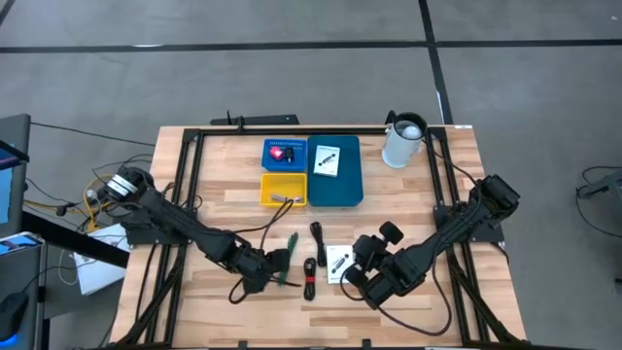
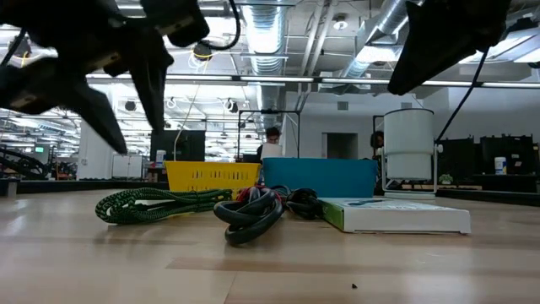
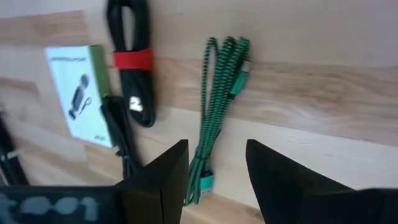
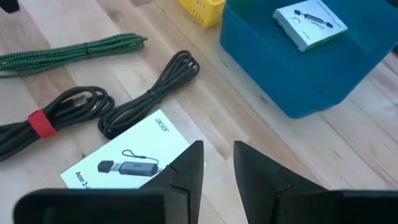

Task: Pick and place items into bin
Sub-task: Put the green USB cable into the yellow basket

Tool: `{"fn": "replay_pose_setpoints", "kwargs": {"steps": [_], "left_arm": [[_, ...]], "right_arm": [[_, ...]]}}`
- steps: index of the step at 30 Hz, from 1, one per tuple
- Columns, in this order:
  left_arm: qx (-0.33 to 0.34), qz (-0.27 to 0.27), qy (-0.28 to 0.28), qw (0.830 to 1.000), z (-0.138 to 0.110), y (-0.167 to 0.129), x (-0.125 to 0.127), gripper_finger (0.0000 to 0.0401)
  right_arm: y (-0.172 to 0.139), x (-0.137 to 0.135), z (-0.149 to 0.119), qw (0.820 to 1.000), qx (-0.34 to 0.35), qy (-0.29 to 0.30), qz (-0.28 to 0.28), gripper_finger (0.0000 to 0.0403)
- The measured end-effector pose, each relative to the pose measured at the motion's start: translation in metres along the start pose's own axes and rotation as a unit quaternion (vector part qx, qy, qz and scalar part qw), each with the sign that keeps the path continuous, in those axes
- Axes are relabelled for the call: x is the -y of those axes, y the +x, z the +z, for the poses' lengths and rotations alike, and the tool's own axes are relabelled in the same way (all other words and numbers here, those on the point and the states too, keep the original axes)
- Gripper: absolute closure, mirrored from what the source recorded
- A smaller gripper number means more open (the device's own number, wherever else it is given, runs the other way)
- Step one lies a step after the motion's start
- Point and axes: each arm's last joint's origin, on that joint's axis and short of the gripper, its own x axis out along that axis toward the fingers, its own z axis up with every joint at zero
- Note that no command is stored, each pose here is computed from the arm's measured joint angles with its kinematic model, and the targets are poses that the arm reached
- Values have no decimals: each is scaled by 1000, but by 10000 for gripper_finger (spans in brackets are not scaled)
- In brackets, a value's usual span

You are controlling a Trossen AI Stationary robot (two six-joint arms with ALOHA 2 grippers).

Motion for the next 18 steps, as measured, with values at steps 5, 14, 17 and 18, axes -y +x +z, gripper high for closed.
{"fn": "replay_pose_setpoints", "kwargs": {"steps": [5, 14, 17, 18], "left_arm": [[-5, -8, 41, 999, 1, 10, 1, 248], [2, 23, 116, 993, -1, 11, -7, 248], [4, 23, 117, 993, -4, 12, -9, 248], [6, 24, 114, 993, -6, 13, -10, 248]], "right_arm": [[-1, -1, -2, 1000, 0, -7, 1, 321], [-1, 1, -1, 1000, -2, -13, -6, 321], [-1, 2, -1, 1000, -2, -13, -7, 321], [-1, 2, -1, 1000, -2, -14, -7, 321]]}}
